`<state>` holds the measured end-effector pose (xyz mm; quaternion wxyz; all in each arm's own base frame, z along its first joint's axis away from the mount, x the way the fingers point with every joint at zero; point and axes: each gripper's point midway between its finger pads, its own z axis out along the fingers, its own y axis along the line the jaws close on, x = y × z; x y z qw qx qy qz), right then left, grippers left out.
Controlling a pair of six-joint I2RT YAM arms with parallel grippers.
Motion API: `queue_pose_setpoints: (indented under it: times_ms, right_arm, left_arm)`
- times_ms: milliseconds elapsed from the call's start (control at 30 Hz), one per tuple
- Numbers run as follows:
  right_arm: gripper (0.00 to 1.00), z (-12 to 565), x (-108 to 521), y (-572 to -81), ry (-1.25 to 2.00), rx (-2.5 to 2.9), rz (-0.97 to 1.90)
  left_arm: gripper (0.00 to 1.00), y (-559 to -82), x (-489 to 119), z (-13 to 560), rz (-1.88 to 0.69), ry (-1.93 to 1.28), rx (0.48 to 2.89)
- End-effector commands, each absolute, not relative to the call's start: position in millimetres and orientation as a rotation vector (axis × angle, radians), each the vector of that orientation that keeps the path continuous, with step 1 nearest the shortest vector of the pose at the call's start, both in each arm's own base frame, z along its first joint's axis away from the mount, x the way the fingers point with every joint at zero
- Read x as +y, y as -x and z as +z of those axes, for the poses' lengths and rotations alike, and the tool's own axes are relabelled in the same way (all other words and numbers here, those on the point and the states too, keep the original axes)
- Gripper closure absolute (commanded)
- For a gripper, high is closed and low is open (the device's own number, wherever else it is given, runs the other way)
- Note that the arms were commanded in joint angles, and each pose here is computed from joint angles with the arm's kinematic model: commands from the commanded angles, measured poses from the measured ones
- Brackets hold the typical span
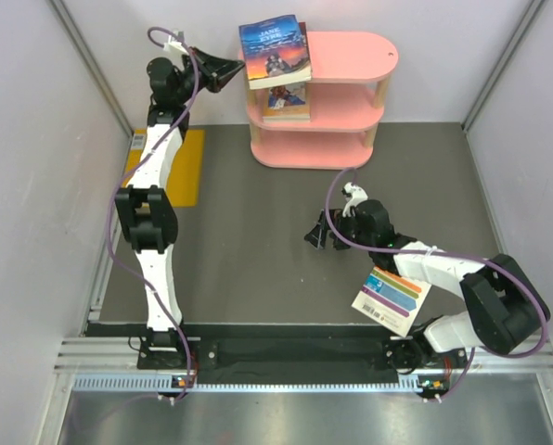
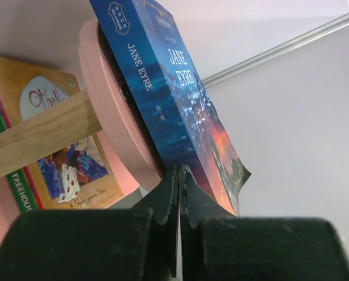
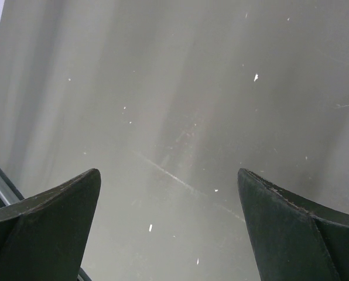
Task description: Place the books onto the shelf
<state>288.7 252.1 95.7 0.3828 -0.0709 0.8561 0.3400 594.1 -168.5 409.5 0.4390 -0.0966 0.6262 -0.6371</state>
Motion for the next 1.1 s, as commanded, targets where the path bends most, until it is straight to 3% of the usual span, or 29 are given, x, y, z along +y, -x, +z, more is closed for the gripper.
queue_pose_setpoints:
  times_ms: [0, 467, 833, 1067]
  right_arm:
    - [0.0, 121, 263, -290, 0.198, 2.087, 0.93]
    - [0.0, 117, 265, -291, 0.203, 2.099, 0.935]
    - [0.0, 111, 269, -292, 0.211, 2.122, 0.942]
    - [0.0, 110, 270, -293, 0.211, 2.131, 0.946]
  left_arm:
    - [1.0, -587, -191, 443, -1.563, 0.153, 1.468]
    - [1.0, -586, -182, 460, -1.439, 0.191, 1.451]
    - [1.0, -484, -225, 482, -1.356, -0.055, 1.5]
    - [1.0, -450, -251, 473, -1.342, -0.094, 1.575]
